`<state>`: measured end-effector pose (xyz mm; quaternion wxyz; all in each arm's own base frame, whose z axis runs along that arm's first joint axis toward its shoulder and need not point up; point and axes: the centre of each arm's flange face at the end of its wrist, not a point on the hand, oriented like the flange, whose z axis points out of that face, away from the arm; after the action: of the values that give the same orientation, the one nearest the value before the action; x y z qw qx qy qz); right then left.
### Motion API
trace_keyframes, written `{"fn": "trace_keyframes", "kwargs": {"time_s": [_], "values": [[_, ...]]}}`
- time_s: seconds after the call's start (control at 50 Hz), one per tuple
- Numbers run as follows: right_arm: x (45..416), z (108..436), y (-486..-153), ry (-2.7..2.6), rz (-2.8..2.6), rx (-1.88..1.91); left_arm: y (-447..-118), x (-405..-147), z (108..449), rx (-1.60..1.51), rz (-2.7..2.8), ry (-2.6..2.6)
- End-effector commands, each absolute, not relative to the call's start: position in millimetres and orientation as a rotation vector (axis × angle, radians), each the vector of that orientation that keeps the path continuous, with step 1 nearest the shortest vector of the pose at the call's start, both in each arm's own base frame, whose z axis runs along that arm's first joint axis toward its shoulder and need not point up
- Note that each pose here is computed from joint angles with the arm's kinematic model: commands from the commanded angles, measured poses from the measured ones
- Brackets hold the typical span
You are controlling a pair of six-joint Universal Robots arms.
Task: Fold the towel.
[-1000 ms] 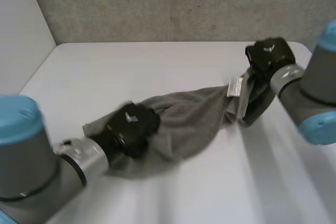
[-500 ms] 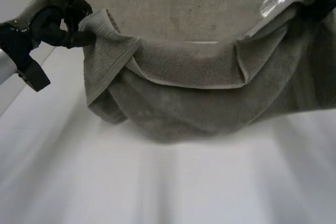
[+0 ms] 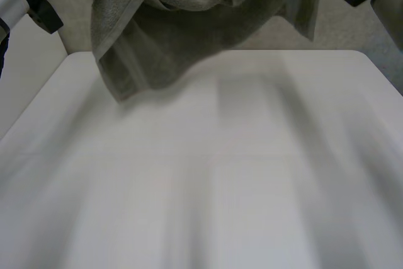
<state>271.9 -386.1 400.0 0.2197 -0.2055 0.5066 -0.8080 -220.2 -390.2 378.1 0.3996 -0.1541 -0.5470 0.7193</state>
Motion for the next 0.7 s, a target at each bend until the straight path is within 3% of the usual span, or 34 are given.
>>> {"fn": "trace_keyframes", "kwargs": {"time_s": [0.02,0.04,0.08,0.1,0.18,0.34,0.52,0.7], "values": [[260,331,-380,1.813,-2.013,-0.812,-373,-230,314,-0.482,1.574,-1.511],[260,330,-380,1.813,-2.012,-0.813,-373,-230,314,-0.482,1.573,-1.511],[257,287,-377,1.992,-1.894,-1.039,-369,-232,298,-0.514,1.527,-1.537],[257,286,-377,1.993,-1.893,-1.04,-363,-232,280,-0.553,1.482,-1.564],[242,236,-374,2.159,-1.72,-1.265,-351,-225,228,-0.631,1.421,-1.661],[231,196,-376,2.204,-1.707,-1.261,-337,-210,178,-0.687,1.391,-1.79],[229,190,-362,2.215,-1.675,-1.262,-322,-210,168,-0.735,1.343,-1.846],[229,215,-341,2.112,-1.764,-1.287,-300,-209,193,-0.799,1.312,-1.889]]}}
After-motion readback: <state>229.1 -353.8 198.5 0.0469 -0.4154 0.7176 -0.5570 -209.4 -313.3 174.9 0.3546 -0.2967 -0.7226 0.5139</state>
